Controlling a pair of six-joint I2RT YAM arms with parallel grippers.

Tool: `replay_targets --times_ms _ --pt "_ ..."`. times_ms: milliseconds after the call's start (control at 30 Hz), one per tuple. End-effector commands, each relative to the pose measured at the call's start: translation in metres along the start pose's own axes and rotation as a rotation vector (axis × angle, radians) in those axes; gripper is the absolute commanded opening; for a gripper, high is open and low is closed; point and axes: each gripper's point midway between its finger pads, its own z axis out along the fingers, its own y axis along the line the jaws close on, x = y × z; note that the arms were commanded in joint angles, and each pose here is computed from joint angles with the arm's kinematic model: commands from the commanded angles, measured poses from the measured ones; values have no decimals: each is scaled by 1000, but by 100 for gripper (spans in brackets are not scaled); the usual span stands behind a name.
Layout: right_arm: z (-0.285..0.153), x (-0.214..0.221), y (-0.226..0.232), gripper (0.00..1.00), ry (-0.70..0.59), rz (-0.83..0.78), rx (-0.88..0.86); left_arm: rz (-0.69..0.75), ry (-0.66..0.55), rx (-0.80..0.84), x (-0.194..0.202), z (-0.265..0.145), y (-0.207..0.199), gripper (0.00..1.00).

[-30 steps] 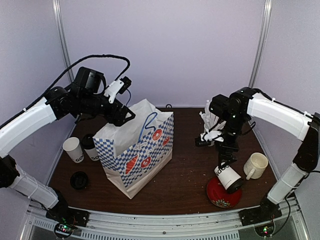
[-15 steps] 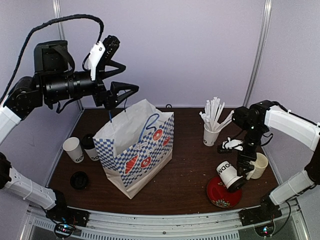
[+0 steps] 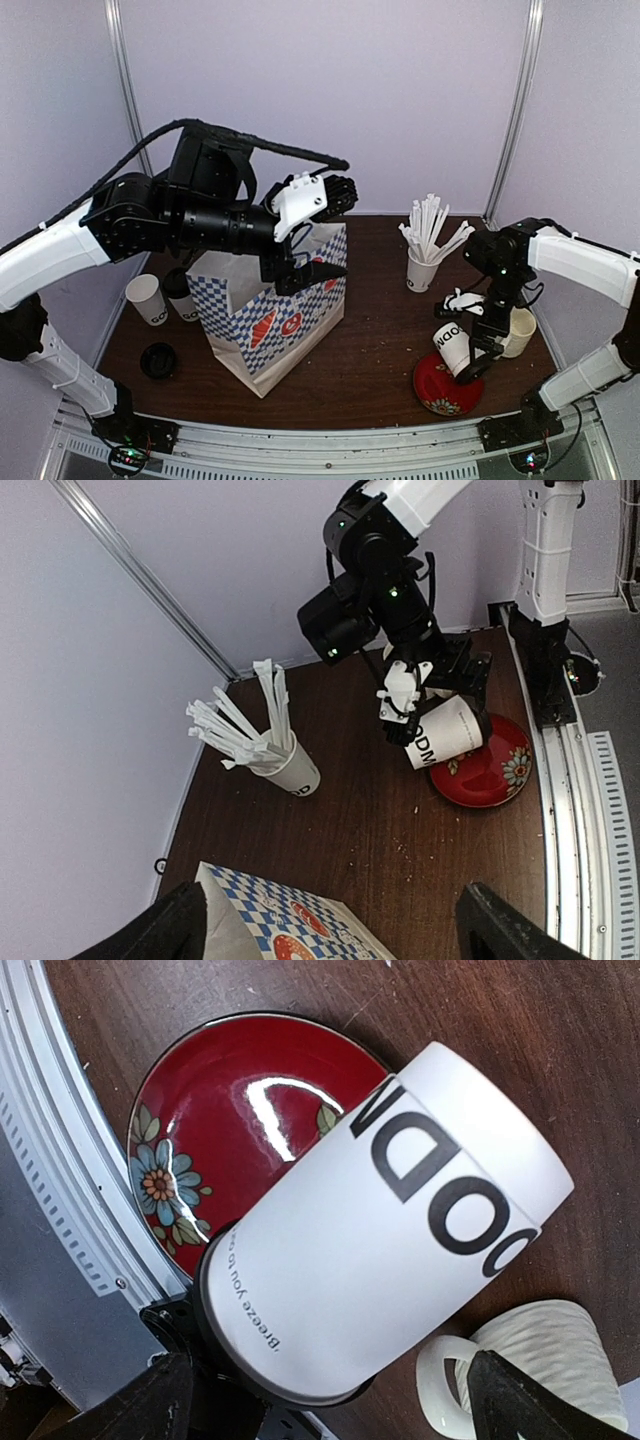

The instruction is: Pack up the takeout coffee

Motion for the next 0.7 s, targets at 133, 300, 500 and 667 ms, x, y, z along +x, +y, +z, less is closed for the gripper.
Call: replay_targets --times_ms 133,300,500,667 --pt "22 -6 -10 100 58 40 -31 30 -97 18 -21 -6 -14 90" --pt "34 -6 -8 99 110 30 -65 29 -85 18 -14 -6 -17 90" --pt "38 -12 -1 99 109 -3 -89 12 -87 33 -7 -4 -24 90" --pt "38 -24 2 96 58 -33 -99 19 -71 86 0 3 -38 90"
